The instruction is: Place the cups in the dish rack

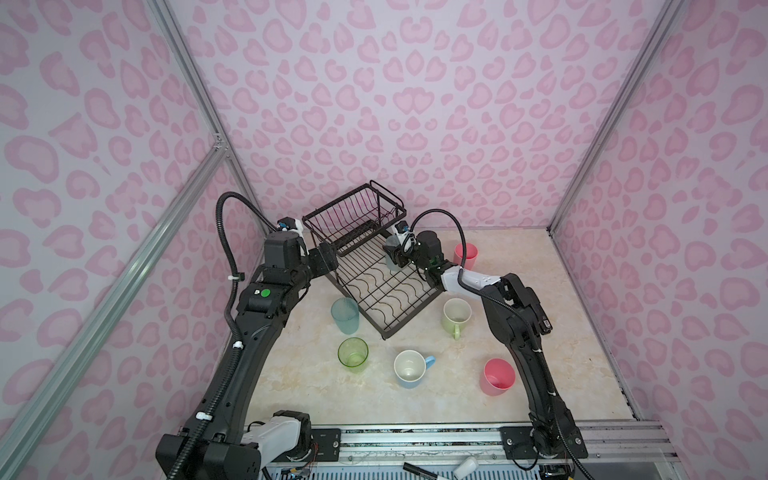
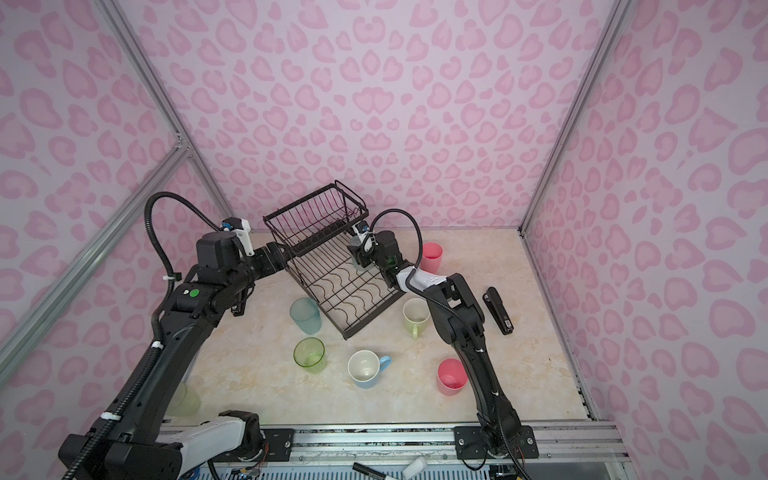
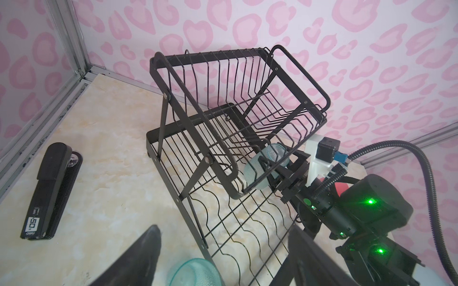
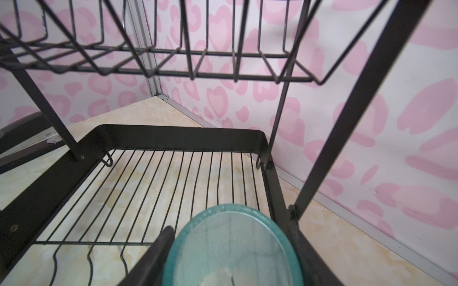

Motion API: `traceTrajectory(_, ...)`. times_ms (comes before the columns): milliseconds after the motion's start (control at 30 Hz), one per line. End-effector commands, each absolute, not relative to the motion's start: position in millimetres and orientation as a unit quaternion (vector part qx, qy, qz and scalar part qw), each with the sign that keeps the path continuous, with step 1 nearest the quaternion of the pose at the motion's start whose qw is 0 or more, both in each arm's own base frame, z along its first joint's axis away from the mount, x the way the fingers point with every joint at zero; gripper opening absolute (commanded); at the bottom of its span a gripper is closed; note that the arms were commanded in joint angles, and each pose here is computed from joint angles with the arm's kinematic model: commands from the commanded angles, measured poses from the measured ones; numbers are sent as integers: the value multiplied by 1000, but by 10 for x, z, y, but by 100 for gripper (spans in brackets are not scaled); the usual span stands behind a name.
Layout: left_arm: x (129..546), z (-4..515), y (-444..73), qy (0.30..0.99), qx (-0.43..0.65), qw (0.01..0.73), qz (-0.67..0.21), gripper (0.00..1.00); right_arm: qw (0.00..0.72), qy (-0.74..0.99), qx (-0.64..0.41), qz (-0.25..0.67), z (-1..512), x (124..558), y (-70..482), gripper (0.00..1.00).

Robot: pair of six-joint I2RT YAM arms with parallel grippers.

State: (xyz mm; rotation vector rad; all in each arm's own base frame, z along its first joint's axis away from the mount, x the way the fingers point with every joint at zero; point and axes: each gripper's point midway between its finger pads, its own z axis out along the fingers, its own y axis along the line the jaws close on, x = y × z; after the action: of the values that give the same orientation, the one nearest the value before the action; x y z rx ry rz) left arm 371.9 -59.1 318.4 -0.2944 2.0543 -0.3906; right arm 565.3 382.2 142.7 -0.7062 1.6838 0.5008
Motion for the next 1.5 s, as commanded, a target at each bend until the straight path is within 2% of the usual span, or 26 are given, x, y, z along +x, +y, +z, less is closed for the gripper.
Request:
traceTrajectory(0,3754,3260,-595,837,-119,507,-169,83,569,728,-323,205,1245,5623,3848,49)
traceTrajectory(400,3771,3229,-569,837,-124,506,-168,82,578,724,-325,193,1209,5694,3862,51)
traceTrajectory(733,3763,3182,-531,836,-130,507,-164,82,570,724,-342,184,1164,5689,3949,57)
traceTrajectory(1267,3749,3129,-431,835,-139,512,-147,83,601,710,-325,170,1271,5703,3904,89)
traceTrajectory(1467,3743,3137,-419,835,-138,513,-143,84,618,701,-315,165,1428,5683,3855,94)
